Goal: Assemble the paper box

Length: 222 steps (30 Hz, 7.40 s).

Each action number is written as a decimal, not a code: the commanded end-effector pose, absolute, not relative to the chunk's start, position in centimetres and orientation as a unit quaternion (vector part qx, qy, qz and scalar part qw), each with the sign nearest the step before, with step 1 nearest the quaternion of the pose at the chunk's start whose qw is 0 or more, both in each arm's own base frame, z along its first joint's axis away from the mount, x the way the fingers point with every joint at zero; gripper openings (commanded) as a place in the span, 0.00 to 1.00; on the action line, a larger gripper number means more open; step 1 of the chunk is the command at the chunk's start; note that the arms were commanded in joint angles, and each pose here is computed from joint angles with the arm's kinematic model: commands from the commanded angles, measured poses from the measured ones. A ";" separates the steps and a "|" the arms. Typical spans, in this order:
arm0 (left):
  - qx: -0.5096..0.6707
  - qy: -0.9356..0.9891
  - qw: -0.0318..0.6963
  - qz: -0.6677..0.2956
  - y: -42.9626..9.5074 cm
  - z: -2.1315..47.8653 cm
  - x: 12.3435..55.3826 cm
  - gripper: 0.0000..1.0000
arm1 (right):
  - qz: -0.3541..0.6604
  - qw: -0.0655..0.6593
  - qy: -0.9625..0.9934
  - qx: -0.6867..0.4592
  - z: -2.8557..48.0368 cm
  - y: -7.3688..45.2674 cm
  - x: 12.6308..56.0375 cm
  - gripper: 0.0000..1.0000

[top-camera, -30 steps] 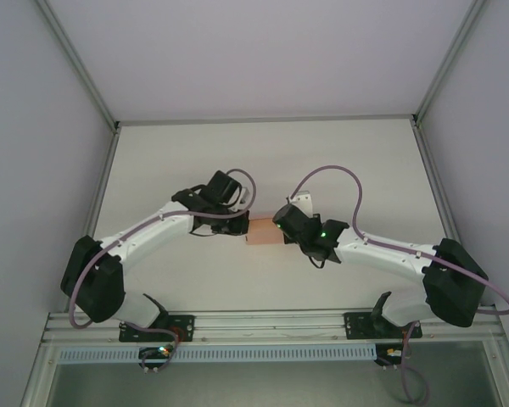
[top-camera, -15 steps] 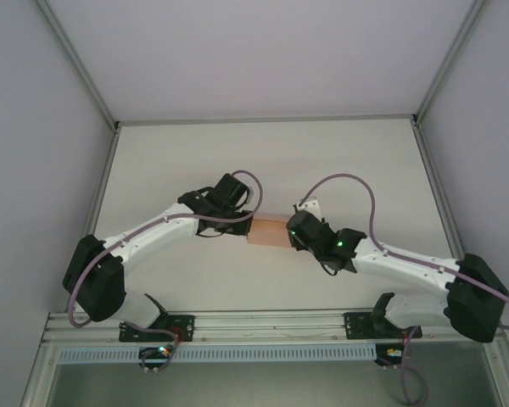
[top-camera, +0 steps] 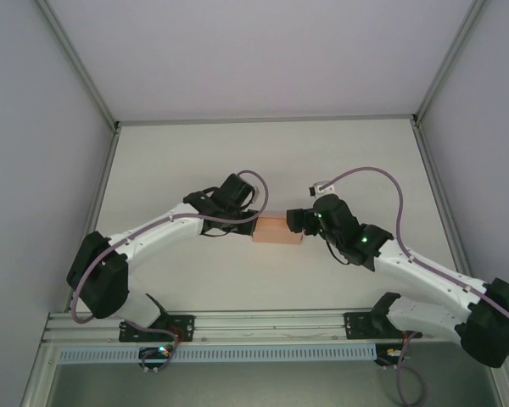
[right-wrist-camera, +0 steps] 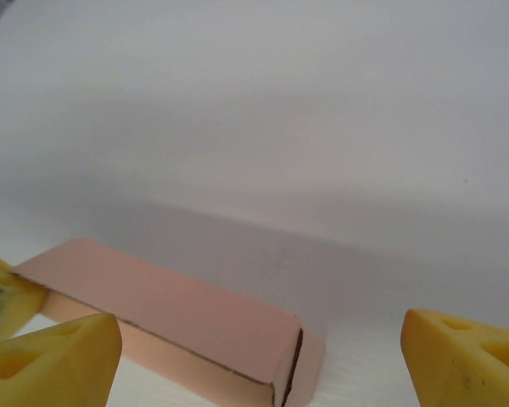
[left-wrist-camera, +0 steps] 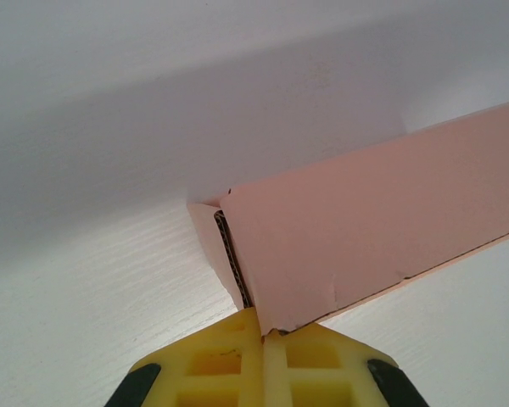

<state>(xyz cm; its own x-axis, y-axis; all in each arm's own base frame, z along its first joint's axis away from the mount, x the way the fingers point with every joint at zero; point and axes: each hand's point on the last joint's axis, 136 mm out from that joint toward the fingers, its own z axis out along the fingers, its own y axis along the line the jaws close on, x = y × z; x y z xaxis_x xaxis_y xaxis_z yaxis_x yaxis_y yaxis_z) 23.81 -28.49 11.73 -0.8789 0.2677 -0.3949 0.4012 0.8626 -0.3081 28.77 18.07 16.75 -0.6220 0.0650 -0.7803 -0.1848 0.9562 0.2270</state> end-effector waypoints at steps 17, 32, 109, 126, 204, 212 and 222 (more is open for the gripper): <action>0.230 0.957 0.110 -0.135 -26.7 8.6 21.5 0.16 | 0.169 0.288 0.939 0.087 6.1 16.1 26.1 0.55; 0.195 0.930 0.211 -0.228 -27.7 16.8 23.1 0.99 | 0.179 0.267 0.941 0.102 4.8 16.1 24.9 0.43; 0.205 0.906 0.283 -0.239 -28.0 14.0 29.2 1.00 | 0.251 0.309 0.917 0.012 14.7 17.0 28.5 0.54; 0.006 0.928 0.318 -0.194 -14.4 15.3 30.1 1.00 | 0.164 0.306 0.779 -0.523 17.2 22.2 27.3 1.00; -0.129 0.809 0.573 0.016 3.1 15.3 36.7 1.00 | 0.009 0.633 0.768 -0.096 17.7 5.0 36.0 1.00; 0.025 0.809 0.582 0.080 -1.5 12.0 38.4 1.00 | 0.023 0.584 0.811 -0.026 10.6 1.7 40.1 1.00; -0.066 0.797 0.600 0.025 3.1 9.8 38.5 1.00 | 0.028 0.582 0.813 0.013 10.1 -0.1 40.2 1.00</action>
<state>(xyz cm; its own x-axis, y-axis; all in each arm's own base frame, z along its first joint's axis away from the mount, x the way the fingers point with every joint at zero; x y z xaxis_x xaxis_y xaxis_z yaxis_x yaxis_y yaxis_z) 38.04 3.25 7.22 -0.3945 -0.0191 -0.9187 -0.1434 0.9888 0.0411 39.44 -0.46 8.34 -0.3836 0.0332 -0.9229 0.0012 0.9994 0.0355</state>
